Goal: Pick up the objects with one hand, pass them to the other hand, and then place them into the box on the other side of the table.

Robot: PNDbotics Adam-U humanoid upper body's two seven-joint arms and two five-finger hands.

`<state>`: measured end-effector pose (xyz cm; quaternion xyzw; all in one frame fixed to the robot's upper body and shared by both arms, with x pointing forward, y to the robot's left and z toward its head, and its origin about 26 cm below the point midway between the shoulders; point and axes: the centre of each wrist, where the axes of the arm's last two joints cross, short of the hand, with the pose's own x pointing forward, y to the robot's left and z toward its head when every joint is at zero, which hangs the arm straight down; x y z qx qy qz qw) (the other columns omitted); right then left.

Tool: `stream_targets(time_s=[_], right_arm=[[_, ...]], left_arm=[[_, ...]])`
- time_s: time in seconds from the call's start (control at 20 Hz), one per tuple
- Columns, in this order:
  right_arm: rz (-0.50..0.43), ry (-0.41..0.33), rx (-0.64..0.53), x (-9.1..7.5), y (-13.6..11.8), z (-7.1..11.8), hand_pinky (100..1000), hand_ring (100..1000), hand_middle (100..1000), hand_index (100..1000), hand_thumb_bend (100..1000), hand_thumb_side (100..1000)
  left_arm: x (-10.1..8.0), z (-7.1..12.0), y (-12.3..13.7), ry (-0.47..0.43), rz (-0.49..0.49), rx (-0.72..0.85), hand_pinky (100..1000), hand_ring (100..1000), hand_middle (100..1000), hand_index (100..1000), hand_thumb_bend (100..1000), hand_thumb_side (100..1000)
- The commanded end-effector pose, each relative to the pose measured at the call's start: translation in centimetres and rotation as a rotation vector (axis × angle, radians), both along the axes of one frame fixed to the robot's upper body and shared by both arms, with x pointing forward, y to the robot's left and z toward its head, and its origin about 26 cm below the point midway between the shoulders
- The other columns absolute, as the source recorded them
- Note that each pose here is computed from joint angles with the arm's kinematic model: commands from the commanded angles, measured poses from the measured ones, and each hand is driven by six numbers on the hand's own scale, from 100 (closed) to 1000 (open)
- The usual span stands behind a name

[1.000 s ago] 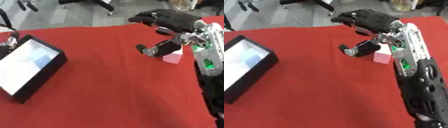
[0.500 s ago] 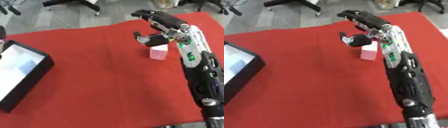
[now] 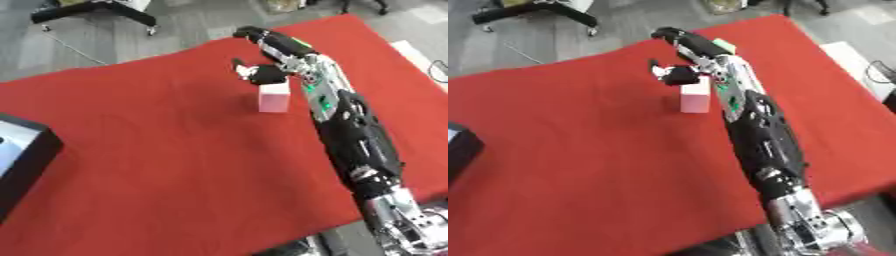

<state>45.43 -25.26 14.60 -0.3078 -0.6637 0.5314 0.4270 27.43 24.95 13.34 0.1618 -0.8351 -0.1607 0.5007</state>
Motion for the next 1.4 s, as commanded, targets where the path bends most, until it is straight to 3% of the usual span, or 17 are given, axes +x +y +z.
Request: stream_targets(time_s=[0.05,0.25,0.6,0.85,1.0,1.05,1.25,1.4], right_arm=[[-0.042,0.05,-0.044,0.6,-1.7,0.5,996,1000,980,979,100,781],[-0.058,0.128,-0.082,0.8,-3.0,0.4,998,1000,967,983,100,796],[-0.008,0.144,-0.113,0.4,-4.8,2.1,997,1000,960,991,100,794],[0.008,0.2,-0.144,0.2,-6.2,1.9,997,1000,953,995,100,788],[0.019,0.234,-0.16,0.0,-6.8,1.4,996,1000,948,998,110,753],[0.024,0.244,-0.168,0.0,-6.9,1.2,994,1000,943,1000,156,699],[0.048,0.276,-0.213,-0.2,-7.1,1.0,990,1000,939,1000,149,677],[0.058,0.31,-0.265,-0.4,-7.3,0.5,983,1000,923,1000,160,604]], left_arm=[[-0.2,0.4,-0.3,-0.004,-0.013,0.014,534,773,814,879,343,854],[-0.4,0.1,-0.4,0.017,-0.008,0.026,533,772,813,878,338,860],[-0.5,-0.2,-0.6,0.06,-0.004,0.05,531,772,814,880,329,875],[-0.6,-0.3,-0.7,0.067,-0.002,0.057,531,771,813,880,326,874],[-0.6,-0.3,-0.7,0.067,0.0,0.059,531,771,813,880,325,873],[-0.6,-0.4,-0.7,0.068,0.001,0.058,531,770,813,880,324,873],[-0.6,-0.5,-0.8,0.073,0.003,0.057,530,770,812,880,321,875],[-0.7,-0.5,-0.8,0.076,0.004,0.057,530,770,812,881,319,875]])
